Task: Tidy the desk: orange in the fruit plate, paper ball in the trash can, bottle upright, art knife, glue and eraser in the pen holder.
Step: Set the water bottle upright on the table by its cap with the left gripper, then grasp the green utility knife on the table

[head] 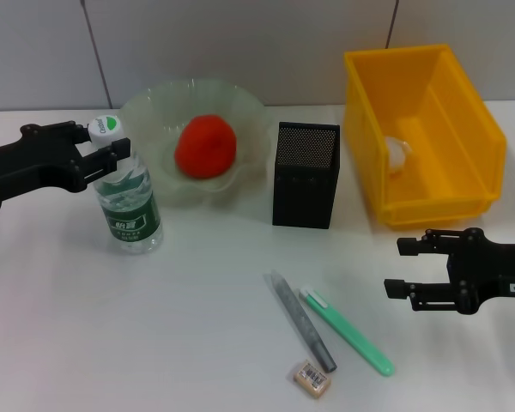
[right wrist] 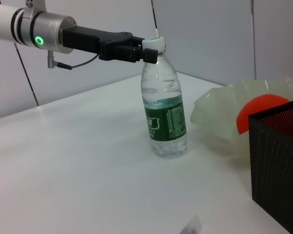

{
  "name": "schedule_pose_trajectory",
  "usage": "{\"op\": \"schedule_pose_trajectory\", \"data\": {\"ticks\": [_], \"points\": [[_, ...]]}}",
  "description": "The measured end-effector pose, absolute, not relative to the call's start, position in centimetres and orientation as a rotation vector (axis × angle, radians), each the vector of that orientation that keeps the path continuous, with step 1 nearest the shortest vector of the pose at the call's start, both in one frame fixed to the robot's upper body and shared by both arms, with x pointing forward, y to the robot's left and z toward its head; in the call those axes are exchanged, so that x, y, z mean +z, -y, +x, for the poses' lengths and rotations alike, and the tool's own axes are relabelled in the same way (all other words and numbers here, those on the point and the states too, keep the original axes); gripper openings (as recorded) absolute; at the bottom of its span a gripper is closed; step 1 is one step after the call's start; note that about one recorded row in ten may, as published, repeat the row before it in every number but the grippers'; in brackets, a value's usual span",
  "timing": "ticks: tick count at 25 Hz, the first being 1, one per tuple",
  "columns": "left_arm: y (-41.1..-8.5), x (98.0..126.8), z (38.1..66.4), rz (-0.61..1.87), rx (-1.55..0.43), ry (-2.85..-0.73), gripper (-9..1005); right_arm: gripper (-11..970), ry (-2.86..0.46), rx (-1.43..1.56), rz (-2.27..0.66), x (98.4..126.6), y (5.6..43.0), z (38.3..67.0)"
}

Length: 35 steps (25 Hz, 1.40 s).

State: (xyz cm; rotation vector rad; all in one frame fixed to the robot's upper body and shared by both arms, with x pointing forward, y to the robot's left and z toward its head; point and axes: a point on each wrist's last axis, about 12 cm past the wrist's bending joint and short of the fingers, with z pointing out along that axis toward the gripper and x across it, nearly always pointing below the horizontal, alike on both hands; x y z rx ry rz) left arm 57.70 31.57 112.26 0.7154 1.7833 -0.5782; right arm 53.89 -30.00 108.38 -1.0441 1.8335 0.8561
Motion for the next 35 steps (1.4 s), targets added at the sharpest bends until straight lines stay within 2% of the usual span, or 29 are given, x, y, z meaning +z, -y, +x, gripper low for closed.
{"op": "schedule_pose_trajectory", "data": {"ticks": [5, 14, 19, 24, 26, 27, 28, 30, 31, 35], "points": [[-31.7, 112.3, 57.5, 0.699, -0.584, -1.776, 462, 736, -1.833, 0.856, -1.044, 108.4, 30.0, 53.9], [-31.7, 112.2, 57.4, 0.7, -0.589, -1.776, 656, 734, -1.834, 0.857, -1.044, 108.4, 30.0, 53.9], [-31.7, 112.2, 57.4, 0.706, -0.593, -1.777, 844, 733, -1.835, 0.858, -1.043, 108.3, 30.0, 53.8], [-32.0, 113.4, 57.2, 0.644, -0.654, -1.713, 843, 732, -1.835, 0.862, -1.042, 108.3, 30.0, 53.8], [-32.9, 115.8, 56.5, 0.61, -0.801, -1.596, 843, 732, -1.836, 0.867, -1.041, 108.4, 30.1, 53.7], [-32.9, 115.8, 56.5, 0.61, -0.801, -1.596, 843, 731, -1.836, 0.868, -1.041, 108.4, 30.1, 53.7], [-33.2, 117.1, 55.9, 0.622, -0.897, -1.54, 843, 731, -1.836, 0.868, -1.041, 108.4, 30.1, 53.7], [-33.2, 117.1, 55.9, 0.622, -0.897, -1.54, 843, 731, -1.837, 0.866, -1.042, 108.5, 30.2, 53.8], [-33.2, 118.6, 54.2, 0.699, -1.084, -1.455, 843, 731, -1.837, 0.866, -1.042, 108.5, 30.2, 53.8], [-32.3, 118.5, 52.6, 0.817, -1.225, -1.43, 842, 730, -1.839, 0.877, -1.039, 108.7, 30.1, 53.9]]}}
